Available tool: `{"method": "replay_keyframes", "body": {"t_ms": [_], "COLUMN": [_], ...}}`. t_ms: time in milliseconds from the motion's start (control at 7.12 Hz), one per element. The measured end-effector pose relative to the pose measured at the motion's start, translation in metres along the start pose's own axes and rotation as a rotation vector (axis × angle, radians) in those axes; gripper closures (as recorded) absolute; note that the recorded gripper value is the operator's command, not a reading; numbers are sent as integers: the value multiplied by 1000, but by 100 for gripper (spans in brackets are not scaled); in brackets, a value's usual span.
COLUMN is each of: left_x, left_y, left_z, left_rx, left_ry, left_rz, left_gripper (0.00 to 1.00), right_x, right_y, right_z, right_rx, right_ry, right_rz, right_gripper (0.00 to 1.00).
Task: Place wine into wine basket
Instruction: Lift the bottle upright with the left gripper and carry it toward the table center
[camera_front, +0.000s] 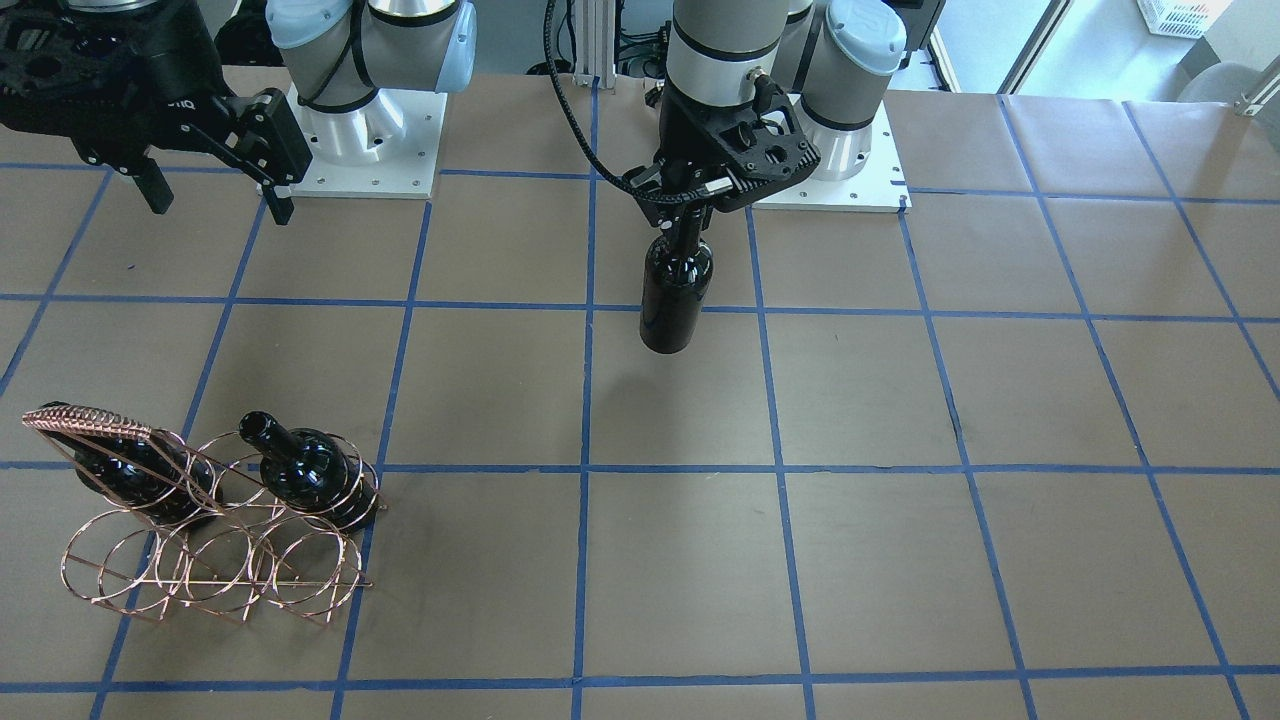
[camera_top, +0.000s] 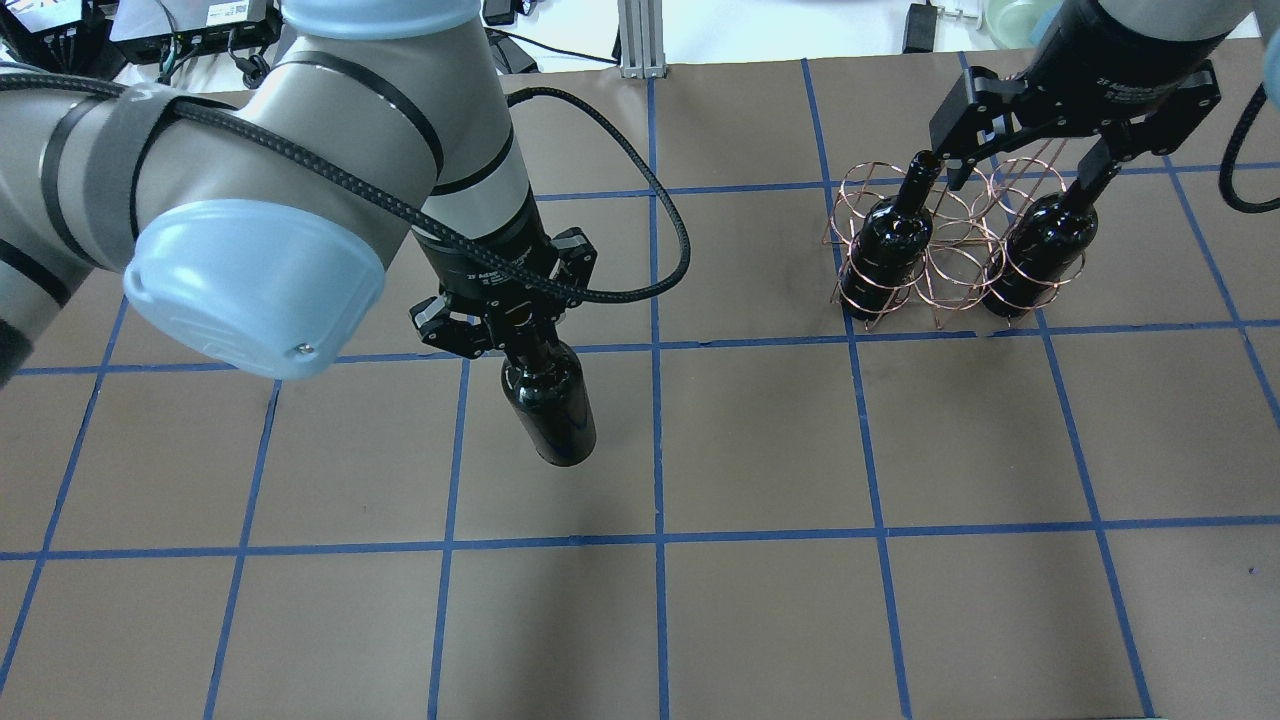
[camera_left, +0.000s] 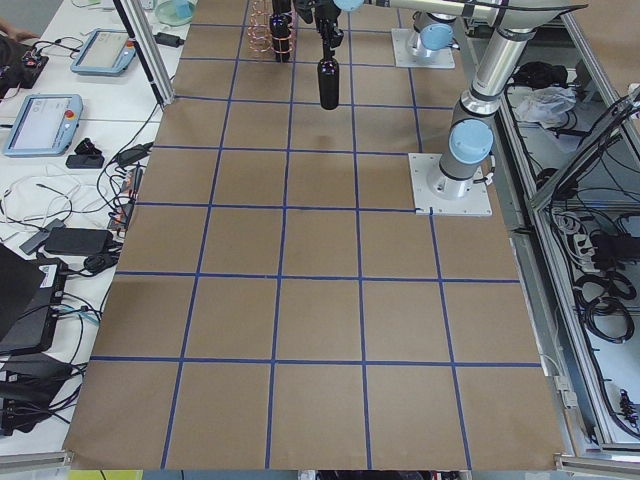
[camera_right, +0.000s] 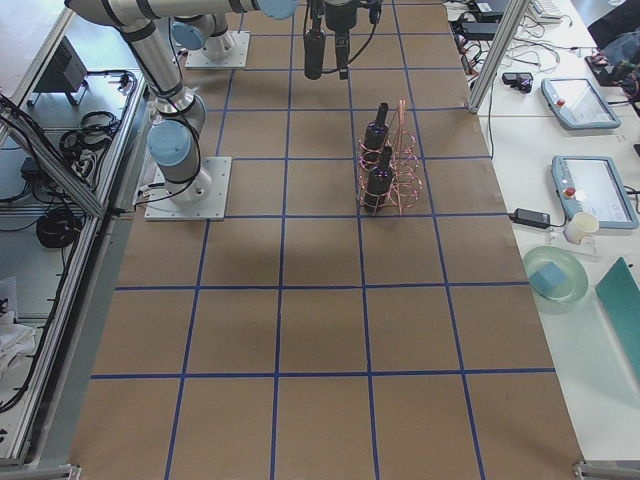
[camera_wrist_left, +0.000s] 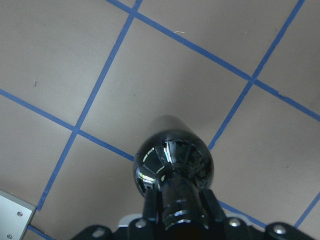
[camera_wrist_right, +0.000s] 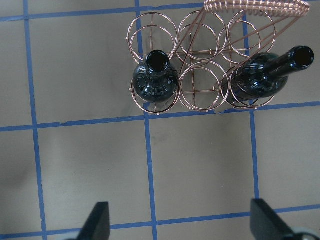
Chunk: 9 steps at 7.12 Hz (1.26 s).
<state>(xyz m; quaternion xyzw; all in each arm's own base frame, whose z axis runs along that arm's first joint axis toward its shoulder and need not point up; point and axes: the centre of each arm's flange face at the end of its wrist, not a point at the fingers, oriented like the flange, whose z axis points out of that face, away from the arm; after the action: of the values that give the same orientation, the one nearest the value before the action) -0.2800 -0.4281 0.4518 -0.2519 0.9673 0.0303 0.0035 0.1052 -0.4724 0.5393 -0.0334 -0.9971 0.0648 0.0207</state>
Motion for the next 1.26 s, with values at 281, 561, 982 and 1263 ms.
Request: {"method": "replay_keyframes", "body": {"t_ms": [281,561,982,1263], "left_x": [10,19,24,31], "left_y": [8,21,34,36], "left_z": [17,36,54,57], "left_rx": [-2,0,-8,2], "left_ry": [-15,-20,-16,-2], "left_rz": [8,-2,-55,-74], "left_gripper": [89,89,89,89], "right_x": [0,0,0,0], "right_y": [0,0,0,0], "right_z": [0,0,0,0], "right_rx": [0,1,2,3], "right_ry": [0,0,-2,-1], "right_rz": [0,0,0,0], "right_gripper": [0,0,0,0]}}
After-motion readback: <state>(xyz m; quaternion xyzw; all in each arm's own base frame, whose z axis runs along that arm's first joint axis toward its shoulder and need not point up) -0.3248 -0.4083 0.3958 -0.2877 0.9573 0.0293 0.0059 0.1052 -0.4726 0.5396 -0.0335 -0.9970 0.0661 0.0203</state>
